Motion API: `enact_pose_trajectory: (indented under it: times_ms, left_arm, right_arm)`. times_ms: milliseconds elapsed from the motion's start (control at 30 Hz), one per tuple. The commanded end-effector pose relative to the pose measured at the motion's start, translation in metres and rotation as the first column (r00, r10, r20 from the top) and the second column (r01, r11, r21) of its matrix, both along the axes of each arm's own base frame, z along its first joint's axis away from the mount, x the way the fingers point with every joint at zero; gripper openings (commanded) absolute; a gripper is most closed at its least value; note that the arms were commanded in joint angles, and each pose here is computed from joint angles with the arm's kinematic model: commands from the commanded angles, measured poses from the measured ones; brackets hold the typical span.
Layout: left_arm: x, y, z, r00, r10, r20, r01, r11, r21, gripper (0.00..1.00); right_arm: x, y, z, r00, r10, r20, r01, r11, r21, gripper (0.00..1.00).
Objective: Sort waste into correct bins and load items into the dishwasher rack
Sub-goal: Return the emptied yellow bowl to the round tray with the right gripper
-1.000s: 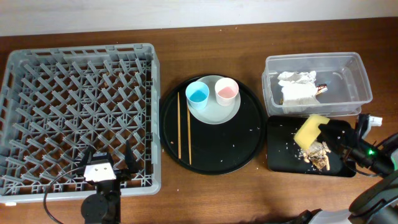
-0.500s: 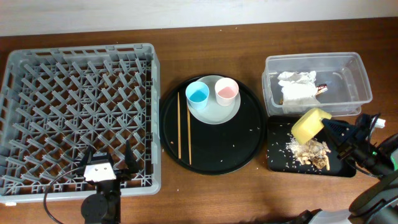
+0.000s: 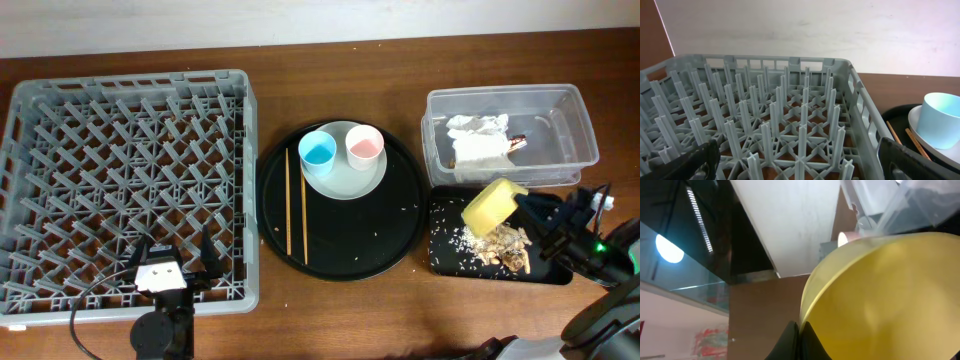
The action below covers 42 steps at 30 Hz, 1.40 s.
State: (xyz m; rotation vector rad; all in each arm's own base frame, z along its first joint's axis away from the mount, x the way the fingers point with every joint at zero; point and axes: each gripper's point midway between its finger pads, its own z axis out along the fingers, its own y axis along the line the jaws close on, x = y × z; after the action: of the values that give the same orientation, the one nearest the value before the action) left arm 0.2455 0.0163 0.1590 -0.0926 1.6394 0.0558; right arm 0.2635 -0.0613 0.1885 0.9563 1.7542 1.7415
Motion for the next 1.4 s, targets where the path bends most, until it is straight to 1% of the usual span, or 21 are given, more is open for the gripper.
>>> enact_pose_trajectory:
  times_ms: [0,100,167,267,300,367,400,467,500,533,633,733,800,833,967,1033,1067,1167,1200,1300,1367]
  left_arm:
    - [0.000,0.001,-0.001,1.000,0.009,-0.002,-0.009,1.000,0.013,0.99]
    - [0.000,0.001,-0.001,1.000,0.009,-0.002,-0.009,1.000,0.013,0.99]
    - [0.000,0.001,-0.001,1.000,0.009,-0.002,-0.009,1.000,0.013,0.99]
    - [0.000,0.001,-0.001,1.000,0.009,-0.002,-0.009,1.000,0.013,0.99]
    - [0.000,0.001,-0.001,1.000,0.009,-0.002,-0.009,1.000,0.013,0.99]
    - [0.000,0.001,-0.001,1.000,0.009,-0.002,-0.009,1.000,0.013,0.99]
    - [0.000,0.001,-0.001,1.000,0.009,-0.002,-0.009,1.000,0.013,0.99]
    - [0.000,0.001,-0.001,1.000,0.009,-0.002,-0.009,1.000,0.013,0.99]
    - [0.000,0.001,-0.001,1.000,0.009,-0.002,-0.009,1.000,0.013,0.99]
    - [0.000,0.001,-0.001,1.000,0.009,-0.002,-0.009,1.000,0.013,0.99]
    - [0.000,0.001,-0.001,1.000,0.009,-0.002,-0.009,1.000,0.013,0.99]
    - [0.000,0.001,-0.001,1.000,0.009,-0.002,-0.009,1.000,0.013,0.99]
    - [0.000,0.001,-0.001,1.000,0.009,-0.002,-0.009,1.000,0.013,0.99]
    - [0.000,0.001,-0.001,1.000,0.009,-0.002,-0.009,1.000,0.013,0.99]
    - [0.000,0.001,-0.001,1.000,0.009,-0.002,-0.009,1.000,0.013,0.99]
    - [0.000,0.001,-0.001,1.000,0.009,-0.002,-0.009,1.000,0.013,0.99]
    - [0.000,0.001,-0.001,1.000,0.009,-0.002,-0.009,1.000,0.013,0.99]
    - [0.000,0.001,-0.001,1.000,0.009,-0.002,-0.009,1.000,0.013,0.99]
    - [0.000,0.001,-0.001,1.000,0.009,-0.002,-0.009,1.000,0.013,0.99]
    - [0.000,0.001,-0.001,1.000,0.009,-0.002,-0.009,1.000,0.013,0.99]
    - [0.000,0.001,-0.001,1.000,0.009,-0.002,-0.009,1.000,0.014,0.99]
  right_arm:
    - [-0.003,0.002,0.019,0.998,0.050,0.038,-0.045,0.993,-0.113,0.04]
    - [-0.004,0.019,0.051,0.986,0.132,0.103,-0.105,0.966,-0.235,0.04]
    - [-0.004,0.044,0.073,0.963,0.225,0.149,-0.169,0.933,-0.319,0.04]
    - [-0.001,0.081,0.100,0.913,0.372,0.169,-0.289,0.880,-0.377,0.04]
    - [0.002,0.097,0.111,0.882,0.438,0.176,-0.340,0.848,-0.407,0.04]
    - [0.010,0.116,0.117,0.847,0.513,0.138,-0.407,0.794,-0.451,0.04]
    - [0.020,0.122,0.111,0.842,0.533,0.082,-0.430,0.756,-0.493,0.04]
    - [0.048,0.127,0.077,0.871,0.467,-0.153,-0.449,0.629,-0.635,0.04]
    - [0.053,0.146,0.066,0.853,0.482,-0.200,-0.468,0.536,-0.703,0.04]
    - [0.052,0.164,0.062,0.827,0.522,-0.207,-0.484,0.475,-0.735,0.04]
    - [0.037,0.230,0.039,0.746,0.594,-0.302,-0.502,0.202,-0.841,0.04]
    - [0.000,0.275,0.002,0.644,0.626,-0.439,-0.500,-0.090,-0.861,0.04]
    - [-0.015,0.287,-0.026,0.639,0.565,-0.523,-0.503,-0.208,-0.839,0.04]
    - [-0.022,0.293,-0.045,0.620,0.540,-0.570,-0.512,-0.273,-0.815,0.04]
    - [-0.028,0.309,-0.080,0.544,0.552,-0.632,-0.519,-0.371,-0.770,0.05]
    - [-0.024,0.304,-0.092,0.548,0.514,-0.660,-0.521,-0.408,-0.750,0.05]
    - [-0.022,0.302,-0.097,0.548,0.501,-0.670,-0.522,-0.421,-0.742,0.10]
    - [-0.018,0.305,-0.098,0.551,0.508,-0.662,-0.508,-0.425,-0.749,0.40]
    - [-0.015,0.306,-0.095,0.552,0.519,-0.653,-0.491,-0.431,-0.757,0.45]
    - [0.001,0.303,-0.076,0.592,0.516,-0.619,-0.483,-0.388,-0.785,0.50]
    - [0.016,0.287,-0.065,0.643,0.472,-0.603,-0.508,-0.326,-0.797,0.52]
